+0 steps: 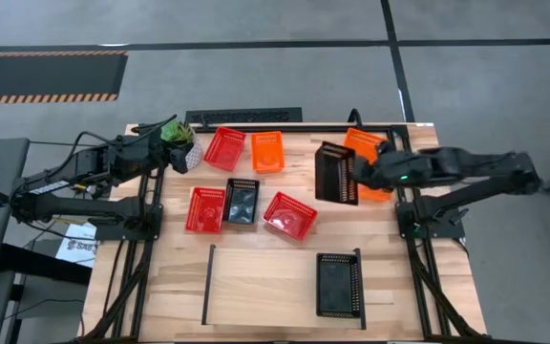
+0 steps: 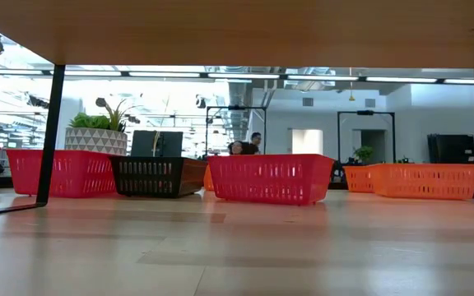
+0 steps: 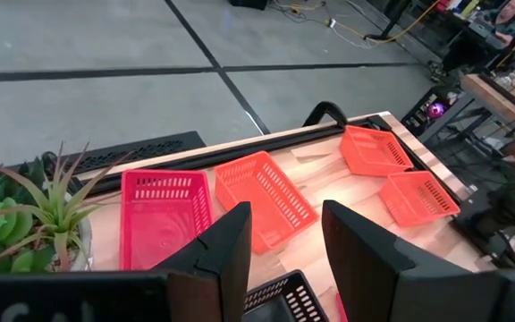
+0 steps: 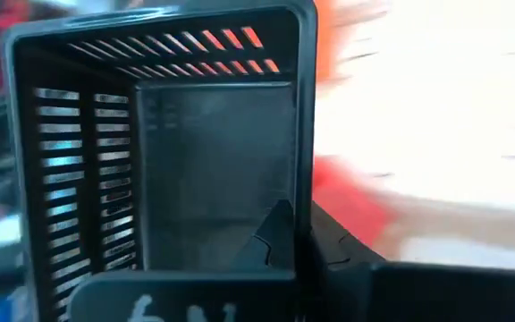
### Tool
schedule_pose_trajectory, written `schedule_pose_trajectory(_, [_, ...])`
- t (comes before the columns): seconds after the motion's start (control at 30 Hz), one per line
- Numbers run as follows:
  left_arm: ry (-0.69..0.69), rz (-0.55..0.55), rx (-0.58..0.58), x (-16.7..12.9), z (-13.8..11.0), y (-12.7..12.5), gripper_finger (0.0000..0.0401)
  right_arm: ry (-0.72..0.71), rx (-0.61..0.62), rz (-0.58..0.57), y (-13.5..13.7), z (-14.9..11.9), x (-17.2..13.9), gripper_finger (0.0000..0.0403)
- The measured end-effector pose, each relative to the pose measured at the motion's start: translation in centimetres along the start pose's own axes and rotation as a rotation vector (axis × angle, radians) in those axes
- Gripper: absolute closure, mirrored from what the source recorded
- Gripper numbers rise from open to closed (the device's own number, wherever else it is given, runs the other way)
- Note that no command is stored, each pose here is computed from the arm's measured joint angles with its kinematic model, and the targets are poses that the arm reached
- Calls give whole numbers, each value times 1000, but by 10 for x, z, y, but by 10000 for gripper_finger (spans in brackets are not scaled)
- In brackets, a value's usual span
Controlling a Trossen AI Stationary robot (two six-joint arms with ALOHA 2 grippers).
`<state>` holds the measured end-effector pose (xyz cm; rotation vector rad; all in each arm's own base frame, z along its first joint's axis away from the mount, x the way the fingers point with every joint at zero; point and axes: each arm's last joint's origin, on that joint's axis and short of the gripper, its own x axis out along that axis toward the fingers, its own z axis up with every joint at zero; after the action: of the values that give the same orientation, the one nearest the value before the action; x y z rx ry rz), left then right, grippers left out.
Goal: Stack baskets on shelf by color
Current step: Stack the right black bin on the top of the black bin on the shelf
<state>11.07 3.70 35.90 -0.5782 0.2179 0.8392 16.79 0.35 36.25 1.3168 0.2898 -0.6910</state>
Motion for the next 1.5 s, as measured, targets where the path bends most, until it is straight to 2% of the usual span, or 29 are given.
schedule_pose_trajectory(0.1, [-3, 3, 2, 0, 0, 0, 275, 68, -29, 123, 35, -7, -23, 397])
schedule_pose_trajectory(0.2, [-3, 3, -4, 0, 0, 0, 275, 133, -75, 157, 62, -24, -34, 397])
schedule_pose_trajectory(0.33, [-4, 4, -5, 0, 0, 0, 275, 186, -123, 88, 83, -50, -42, 397])
schedule_pose_trajectory(0.47, [-4, 5, -8, 0, 0, 0, 275, 191, -129, -13, 92, -83, -47, 396])
schedule_pose_trajectory(0.6, [-5, 5, -22, 0, 0, 0, 275, 161, -85, -84, 88, -112, -57, 394])
schedule_pose_trajectory(0.77, [-1, 17, -16, 3, 0, -1, 275, 149, -9, -181, 71, -149, -66, 394])
schedule_pose_trajectory(0.83, [3, 20, -14, 4, -1, -2, 275, 173, -25, -196, 67, -159, -68, 391])
schedule_pose_trajectory(1.2, [63, 7, 6, 17, -5, -10, 275, 206, -33, -205, 66, -178, -61, 390])
schedule_pose_trajectory(1.33, [74, -1, 7, 17, -5, -10, 275, 260, -73, -281, 60, -195, -57, 392])
schedule_pose_trajectory(1.5, [60, 10, 0, 16, -5, -9, 275, 261, -107, -337, 54, -212, -45, 395])
